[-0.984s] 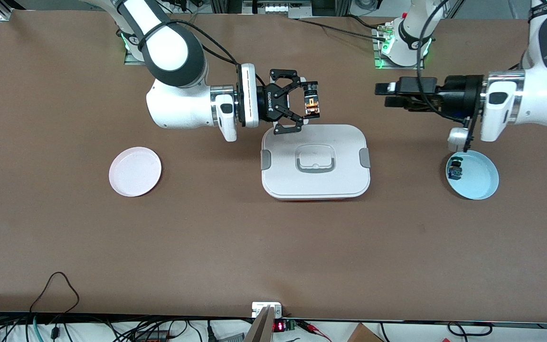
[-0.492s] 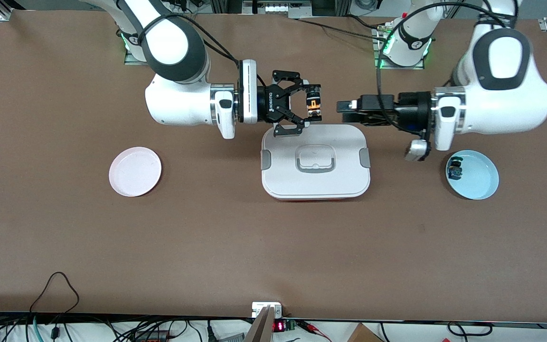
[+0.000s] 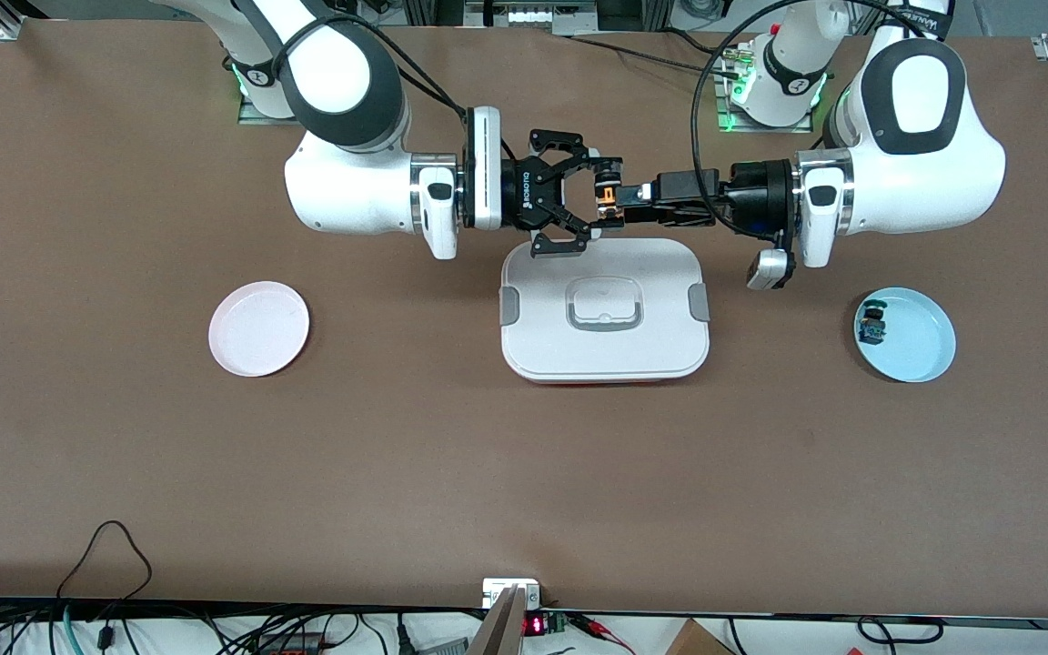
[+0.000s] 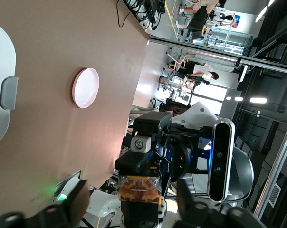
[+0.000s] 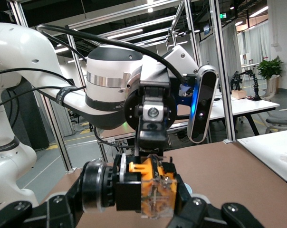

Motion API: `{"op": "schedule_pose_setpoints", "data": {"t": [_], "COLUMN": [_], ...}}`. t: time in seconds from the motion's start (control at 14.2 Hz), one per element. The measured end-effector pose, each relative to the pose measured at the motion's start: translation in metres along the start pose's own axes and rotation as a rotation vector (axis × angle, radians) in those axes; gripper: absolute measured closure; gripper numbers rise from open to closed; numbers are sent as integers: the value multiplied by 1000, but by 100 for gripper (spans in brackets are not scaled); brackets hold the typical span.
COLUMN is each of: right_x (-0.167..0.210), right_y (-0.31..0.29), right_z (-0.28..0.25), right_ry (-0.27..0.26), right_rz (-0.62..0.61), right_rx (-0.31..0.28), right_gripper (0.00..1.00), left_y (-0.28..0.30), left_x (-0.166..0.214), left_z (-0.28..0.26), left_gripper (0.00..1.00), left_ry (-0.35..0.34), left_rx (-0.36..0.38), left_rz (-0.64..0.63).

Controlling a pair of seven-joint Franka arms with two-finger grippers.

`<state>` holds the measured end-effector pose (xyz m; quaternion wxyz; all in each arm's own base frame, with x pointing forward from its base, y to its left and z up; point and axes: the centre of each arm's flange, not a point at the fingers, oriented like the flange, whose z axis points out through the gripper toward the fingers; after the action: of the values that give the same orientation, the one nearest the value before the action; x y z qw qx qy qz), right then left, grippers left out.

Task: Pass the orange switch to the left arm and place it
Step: 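Grasp the orange switch with the left gripper and open the right gripper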

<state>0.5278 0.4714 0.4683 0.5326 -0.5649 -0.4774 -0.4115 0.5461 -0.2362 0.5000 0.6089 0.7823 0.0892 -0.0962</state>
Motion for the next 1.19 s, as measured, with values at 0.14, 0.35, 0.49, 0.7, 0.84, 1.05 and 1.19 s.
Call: {"op": "schedule_pose_setpoints", "data": {"t": [0.14, 0.35, 0.49, 0.7, 0.84, 1.05, 1.19], "right_x": [-1, -2, 0, 0, 0, 0, 0], "right_y": [-4, -7, -6, -6, -6, -6, -6], "right_z": [6, 10, 9, 9, 10, 10, 10], "right_ry": [-10, -15, -9, -8, -6, 3, 5], "right_rz": [-1, -3, -3, -3, -1, 46, 60], "right_rx": [-14, -14, -19, -20, -20, -22, -23], "right_gripper": [28, 28, 28, 28, 28, 2, 0], "left_y": [1, 2, -1, -1, -1, -1, -1], "left_x": [-3, -4, -2, -2, -2, -1, -1], "left_z": [4, 6, 4, 4, 4, 1, 1], "left_gripper": [23, 36, 59, 59, 59, 59, 59], "left_ry": [-7, -10, -5, -5, -4, 0, 1], "left_rx": [1, 2, -1, -4, -4, -5, -5], "left_rz": [6, 9, 22, 26, 26, 31, 32]}}
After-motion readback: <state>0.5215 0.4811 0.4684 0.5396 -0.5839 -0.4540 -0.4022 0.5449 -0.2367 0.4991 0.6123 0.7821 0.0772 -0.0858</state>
